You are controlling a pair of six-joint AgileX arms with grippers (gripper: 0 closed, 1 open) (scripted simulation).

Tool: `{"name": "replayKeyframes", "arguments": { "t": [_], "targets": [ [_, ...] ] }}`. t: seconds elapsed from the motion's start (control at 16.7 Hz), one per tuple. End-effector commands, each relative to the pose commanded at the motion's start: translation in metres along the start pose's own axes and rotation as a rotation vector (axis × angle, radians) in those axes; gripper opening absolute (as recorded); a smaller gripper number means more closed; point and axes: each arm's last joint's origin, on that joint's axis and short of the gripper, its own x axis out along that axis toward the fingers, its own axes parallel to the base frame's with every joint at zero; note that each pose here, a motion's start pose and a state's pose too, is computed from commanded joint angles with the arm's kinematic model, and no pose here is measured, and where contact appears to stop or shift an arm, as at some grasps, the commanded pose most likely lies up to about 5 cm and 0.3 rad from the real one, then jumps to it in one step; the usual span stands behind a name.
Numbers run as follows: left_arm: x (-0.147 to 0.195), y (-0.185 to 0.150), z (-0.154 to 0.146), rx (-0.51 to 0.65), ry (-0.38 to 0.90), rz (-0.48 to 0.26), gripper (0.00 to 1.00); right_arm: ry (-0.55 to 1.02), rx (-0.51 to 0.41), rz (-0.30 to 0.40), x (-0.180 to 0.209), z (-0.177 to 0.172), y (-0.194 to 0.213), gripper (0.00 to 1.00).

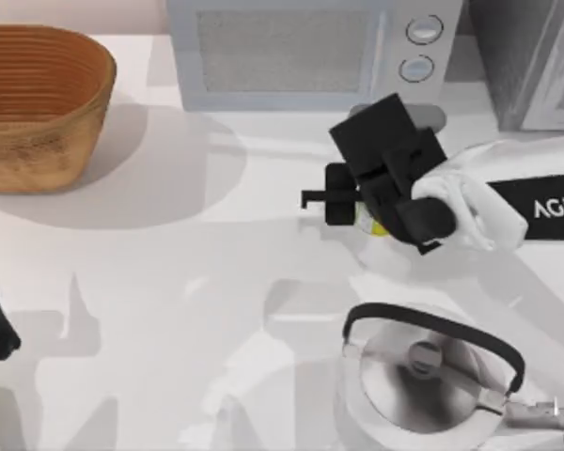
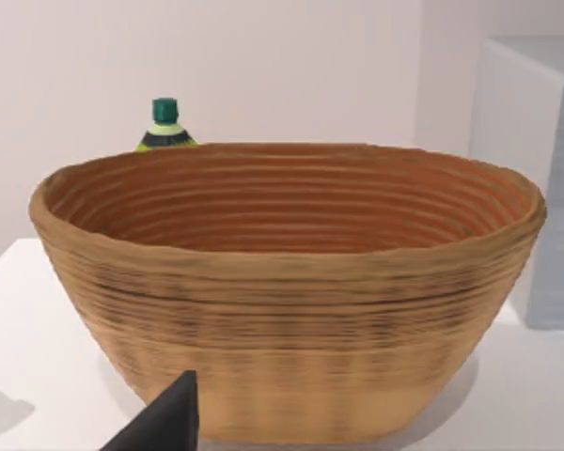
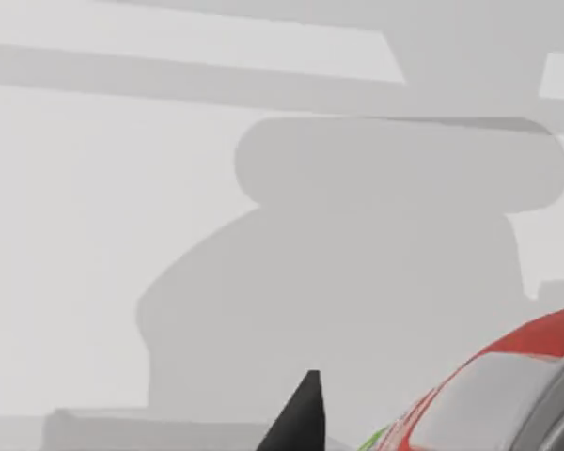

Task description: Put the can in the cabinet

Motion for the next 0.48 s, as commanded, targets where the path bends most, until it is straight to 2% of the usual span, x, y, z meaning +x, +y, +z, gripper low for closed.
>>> {"name": "replayKeyframes", "arguments": {
  "t": [0.48],
  "targets": [
    [0.0, 0.0, 0.0, 0.0, 0.0, 0.0, 1.0, 0.015, -0.007, -0.008, -0.08, 0.073, -0.004, 0.0]
  ]
}}
